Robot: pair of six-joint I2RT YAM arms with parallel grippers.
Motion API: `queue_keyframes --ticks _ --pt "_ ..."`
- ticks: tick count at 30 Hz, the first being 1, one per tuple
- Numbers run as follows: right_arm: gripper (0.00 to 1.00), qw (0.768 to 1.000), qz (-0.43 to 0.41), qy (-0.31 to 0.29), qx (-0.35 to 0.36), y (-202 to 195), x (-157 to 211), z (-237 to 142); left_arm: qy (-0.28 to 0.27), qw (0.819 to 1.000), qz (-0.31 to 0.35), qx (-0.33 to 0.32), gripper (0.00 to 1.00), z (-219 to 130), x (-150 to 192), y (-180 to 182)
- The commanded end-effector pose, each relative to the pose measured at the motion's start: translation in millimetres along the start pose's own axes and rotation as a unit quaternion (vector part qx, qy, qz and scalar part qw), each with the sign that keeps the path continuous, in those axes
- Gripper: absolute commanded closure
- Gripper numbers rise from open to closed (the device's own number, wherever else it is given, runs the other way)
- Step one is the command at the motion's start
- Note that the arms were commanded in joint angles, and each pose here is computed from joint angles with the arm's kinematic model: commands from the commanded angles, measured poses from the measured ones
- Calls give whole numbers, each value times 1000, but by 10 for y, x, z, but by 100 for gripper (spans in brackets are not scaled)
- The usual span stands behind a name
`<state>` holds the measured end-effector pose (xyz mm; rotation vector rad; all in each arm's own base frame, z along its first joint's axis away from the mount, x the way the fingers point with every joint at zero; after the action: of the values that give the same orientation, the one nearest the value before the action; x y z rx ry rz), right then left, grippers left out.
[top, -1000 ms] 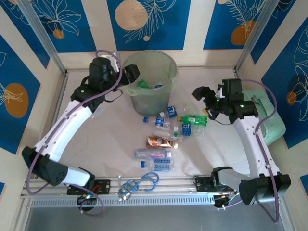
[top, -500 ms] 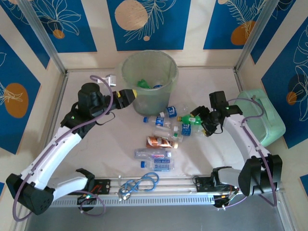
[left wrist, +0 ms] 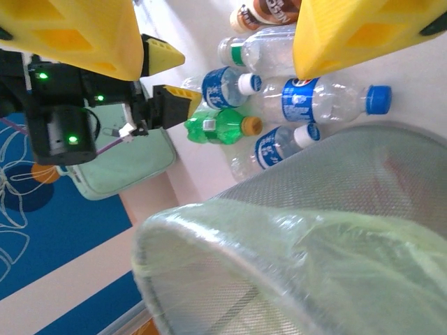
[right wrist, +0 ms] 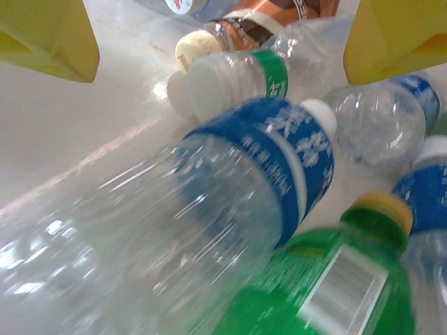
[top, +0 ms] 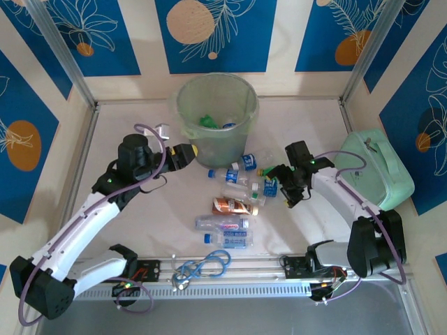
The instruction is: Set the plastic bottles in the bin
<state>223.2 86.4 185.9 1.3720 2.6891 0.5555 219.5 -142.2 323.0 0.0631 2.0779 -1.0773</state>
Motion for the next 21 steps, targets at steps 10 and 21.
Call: queue_keyframes --ticks 10,21 --pt "18 999 -39 18 -5 -107 448 72 12 997 -68 -34 47 69 309 327" --pt "15 999 41 -7 -18 -137 64 77 20 997 -71 -33 48 43 375 355"
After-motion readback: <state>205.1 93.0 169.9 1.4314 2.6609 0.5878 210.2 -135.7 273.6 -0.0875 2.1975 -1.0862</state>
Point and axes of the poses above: each hand's point on the last joint's axis, 136 mm out from that joint toward the fingers, its own z axis out along the fingers, its own y axis along the line the jaws close on, x = y × z, the point moved 10 cm from there along -z, back along the fingers, and after that the axes turned 4 degrees about z, right-handed, at the moved point
